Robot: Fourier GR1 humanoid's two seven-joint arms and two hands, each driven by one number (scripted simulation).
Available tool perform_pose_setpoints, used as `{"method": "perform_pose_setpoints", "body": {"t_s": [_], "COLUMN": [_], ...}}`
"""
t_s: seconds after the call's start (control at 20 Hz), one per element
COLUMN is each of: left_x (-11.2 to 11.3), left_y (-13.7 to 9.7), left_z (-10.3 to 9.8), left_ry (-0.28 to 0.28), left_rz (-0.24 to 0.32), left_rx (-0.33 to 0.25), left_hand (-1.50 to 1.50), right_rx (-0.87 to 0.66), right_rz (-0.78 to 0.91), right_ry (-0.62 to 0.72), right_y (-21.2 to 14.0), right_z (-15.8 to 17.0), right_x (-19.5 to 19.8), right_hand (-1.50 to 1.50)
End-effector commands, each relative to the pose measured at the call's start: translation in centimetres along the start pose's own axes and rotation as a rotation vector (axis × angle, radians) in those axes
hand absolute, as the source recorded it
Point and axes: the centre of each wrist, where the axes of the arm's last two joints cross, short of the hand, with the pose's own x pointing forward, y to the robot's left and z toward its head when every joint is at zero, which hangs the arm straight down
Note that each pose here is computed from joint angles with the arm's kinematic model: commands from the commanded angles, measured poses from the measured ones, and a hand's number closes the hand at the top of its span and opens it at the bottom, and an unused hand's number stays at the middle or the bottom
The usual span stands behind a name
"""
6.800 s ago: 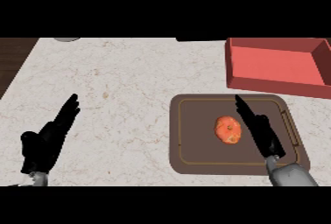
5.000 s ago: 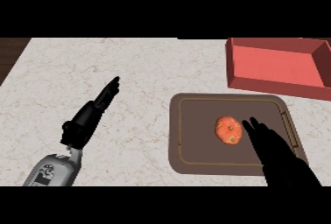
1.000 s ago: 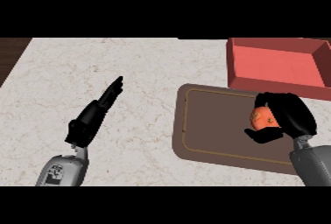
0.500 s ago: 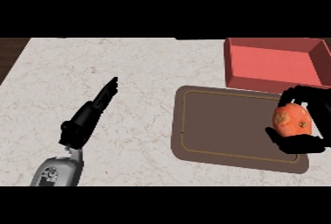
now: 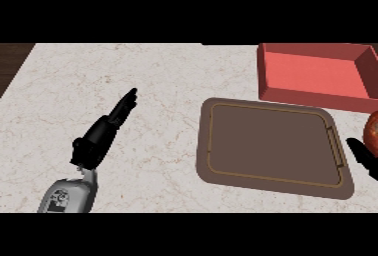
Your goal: Pick the squash from the tray and place it in the cardboard box
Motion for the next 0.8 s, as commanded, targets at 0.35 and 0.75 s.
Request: {"method": "perform_pose_setpoints", "body": {"t_s": [0.35, 0.75], "left_x": [1.6, 0.5], "left_y": [0.8, -1.0], "left_z": [-1.3, 0.0], "left_ry": [0.009, -0.019], "left_rz": [-0.013, -0.002], "left_rx": [-0.005, -0.008], "left_hand": [0.00, 0.00], "right_rx": [-0.089, -0.089], "right_rz": [-0.021, -0.071], "right_ry": [0.126, 0.153], "right_y": [-2.2, -0.8], "right_z": [-5.8, -11.9], "right_x": [-0.4, -2.6], "right_hand": [1.50, 1.50]}}
